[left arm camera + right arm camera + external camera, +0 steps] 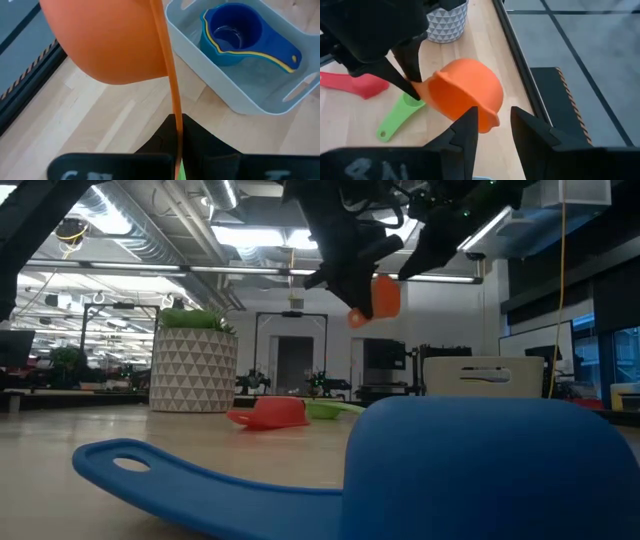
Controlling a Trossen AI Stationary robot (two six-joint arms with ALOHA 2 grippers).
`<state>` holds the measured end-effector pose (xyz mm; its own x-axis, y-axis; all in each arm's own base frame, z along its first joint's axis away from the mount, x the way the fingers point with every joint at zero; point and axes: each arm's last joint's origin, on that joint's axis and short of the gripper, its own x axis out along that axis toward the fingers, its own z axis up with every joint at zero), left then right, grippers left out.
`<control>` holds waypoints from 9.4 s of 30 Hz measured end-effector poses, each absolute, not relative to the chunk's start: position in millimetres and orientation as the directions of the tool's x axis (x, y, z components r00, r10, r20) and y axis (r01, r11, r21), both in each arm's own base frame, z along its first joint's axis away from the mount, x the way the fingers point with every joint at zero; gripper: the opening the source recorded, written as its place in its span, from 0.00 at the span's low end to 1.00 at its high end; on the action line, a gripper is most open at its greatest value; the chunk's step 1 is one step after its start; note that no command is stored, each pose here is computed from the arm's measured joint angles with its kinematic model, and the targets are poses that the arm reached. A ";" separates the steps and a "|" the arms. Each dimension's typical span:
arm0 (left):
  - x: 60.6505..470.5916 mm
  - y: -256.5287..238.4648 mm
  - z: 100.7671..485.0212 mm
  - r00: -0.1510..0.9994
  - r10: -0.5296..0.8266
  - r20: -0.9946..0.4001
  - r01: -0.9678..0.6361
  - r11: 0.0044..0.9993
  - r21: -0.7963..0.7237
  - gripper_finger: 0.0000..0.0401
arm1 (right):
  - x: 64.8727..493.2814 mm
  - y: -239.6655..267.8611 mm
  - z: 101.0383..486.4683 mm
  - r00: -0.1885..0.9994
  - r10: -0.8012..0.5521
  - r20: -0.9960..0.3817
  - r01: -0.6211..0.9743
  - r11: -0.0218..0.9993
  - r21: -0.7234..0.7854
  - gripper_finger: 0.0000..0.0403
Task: Nest measuring cups in basket
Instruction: Stack the orange measuring cup on top of the violet measuring cup in the gray bin, then stack the orange measuring cup on top of the blue measuring cup in the gray bin
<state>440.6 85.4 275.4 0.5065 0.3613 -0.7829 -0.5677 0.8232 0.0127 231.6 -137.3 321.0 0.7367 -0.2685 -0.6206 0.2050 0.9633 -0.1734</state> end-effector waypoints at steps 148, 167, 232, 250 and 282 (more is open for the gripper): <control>405.4 182.7 271.8 0.451 0.299 -0.841 -0.396 0.911 0.112 0.37 | 220.2 -132.5 308.1 0.601 -0.255 -0.757 0.187 0.966 -0.178 0.17; 348.4 265.0 268.2 0.266 0.411 -0.872 -0.497 0.833 0.241 0.37 | 220.3 -132.5 308.1 0.602 -0.256 -0.757 0.187 0.966 -0.178 0.17; 377.0 261.4 161.3 0.161 0.074 -0.984 -0.105 0.993 0.058 0.62 | 220.8 -132.7 308.5 0.606 -0.258 -0.752 0.188 0.966 -0.180 0.17; 378.1 265.1 148.8 0.167 0.054 -0.985 -0.109 0.993 0.036 0.62 | 220.9 -132.8 308.6 0.607 -0.259 -0.751 0.188 0.965 -0.181 0.17; 384.2 255.9 148.7 0.156 0.065 -0.986 -0.081 0.995 0.053 0.38 | 220.9 -132.8 308.6 0.607 -0.259 -0.751 0.188 0.965 -0.181 0.17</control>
